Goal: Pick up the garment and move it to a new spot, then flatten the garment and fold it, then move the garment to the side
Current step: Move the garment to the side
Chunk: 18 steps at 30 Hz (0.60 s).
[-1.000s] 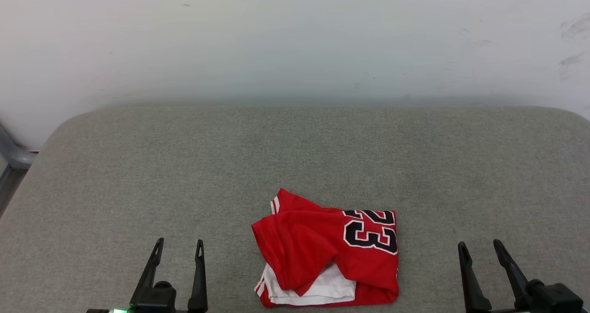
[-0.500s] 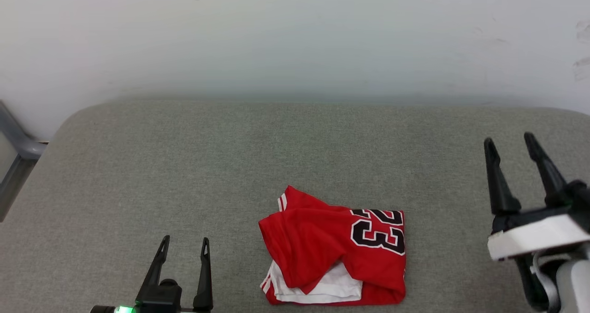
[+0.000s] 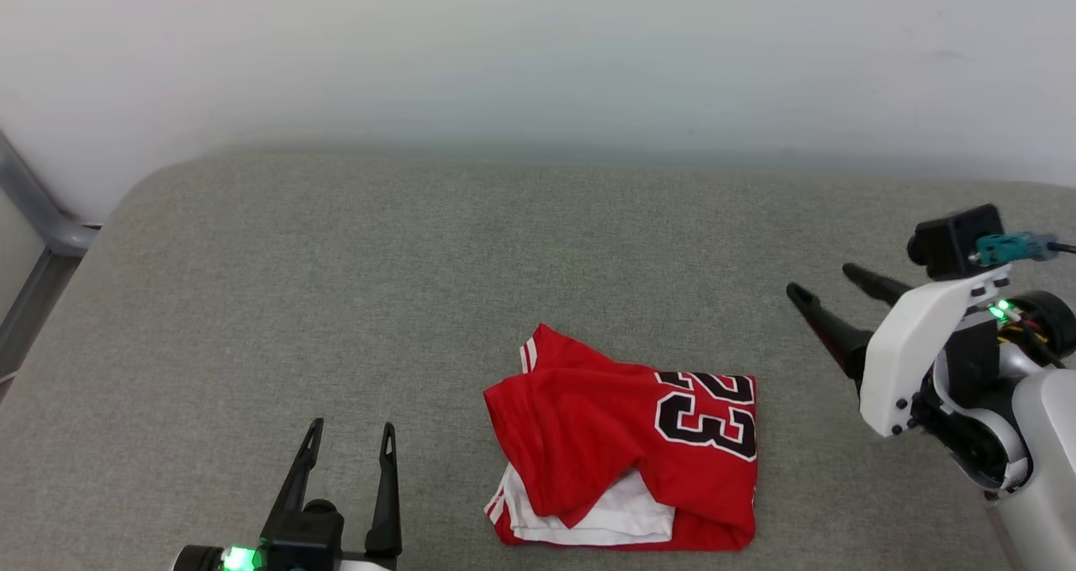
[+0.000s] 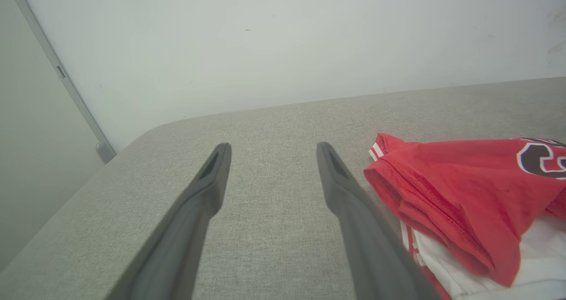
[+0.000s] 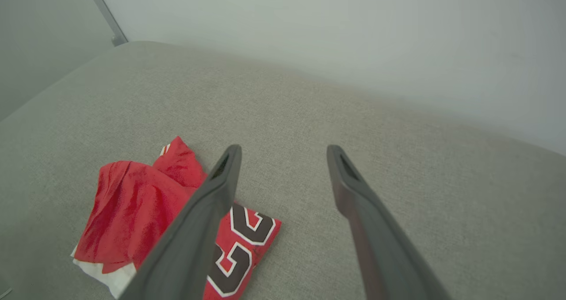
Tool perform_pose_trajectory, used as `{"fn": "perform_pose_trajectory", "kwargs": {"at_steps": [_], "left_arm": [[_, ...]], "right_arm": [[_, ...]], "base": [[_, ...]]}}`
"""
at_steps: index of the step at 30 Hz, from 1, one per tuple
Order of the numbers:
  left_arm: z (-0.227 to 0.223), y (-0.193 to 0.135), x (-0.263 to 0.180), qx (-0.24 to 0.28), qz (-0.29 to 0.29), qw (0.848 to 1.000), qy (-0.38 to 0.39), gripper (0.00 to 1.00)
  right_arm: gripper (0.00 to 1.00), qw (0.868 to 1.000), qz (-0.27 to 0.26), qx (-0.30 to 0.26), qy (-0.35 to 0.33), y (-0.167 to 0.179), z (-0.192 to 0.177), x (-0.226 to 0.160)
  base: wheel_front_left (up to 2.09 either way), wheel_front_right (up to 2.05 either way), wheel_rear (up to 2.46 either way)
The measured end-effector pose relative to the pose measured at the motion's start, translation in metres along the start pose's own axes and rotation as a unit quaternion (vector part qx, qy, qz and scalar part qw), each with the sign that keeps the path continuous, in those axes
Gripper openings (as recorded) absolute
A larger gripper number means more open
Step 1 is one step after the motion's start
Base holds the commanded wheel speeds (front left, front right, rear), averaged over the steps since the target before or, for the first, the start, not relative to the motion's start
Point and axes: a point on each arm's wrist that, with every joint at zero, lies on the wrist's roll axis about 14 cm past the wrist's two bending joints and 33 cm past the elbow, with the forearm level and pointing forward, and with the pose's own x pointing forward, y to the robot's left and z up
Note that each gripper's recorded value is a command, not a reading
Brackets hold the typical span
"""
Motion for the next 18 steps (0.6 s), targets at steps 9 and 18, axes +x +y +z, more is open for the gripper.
{"fn": "perform_pose_trajectory", "kwargs": {"at_steps": [9,18], "left_arm": [[-0.003,-0.003,0.009,-0.004,0.000,1.000,0.005,1.00],[-0.014,0.003,0.018,-0.002,0.011,1.000,0.023,1.00]], "right_arm": [[1.00,0.980,0.051,0.041,0.190,0.020,-0.087,0.013],[1.00,0.951,0.077,0.083,0.288,0.039,-0.161,0.020]], "base": [[0.00,0.00,0.00],[0.00,0.00,0.00]]}}
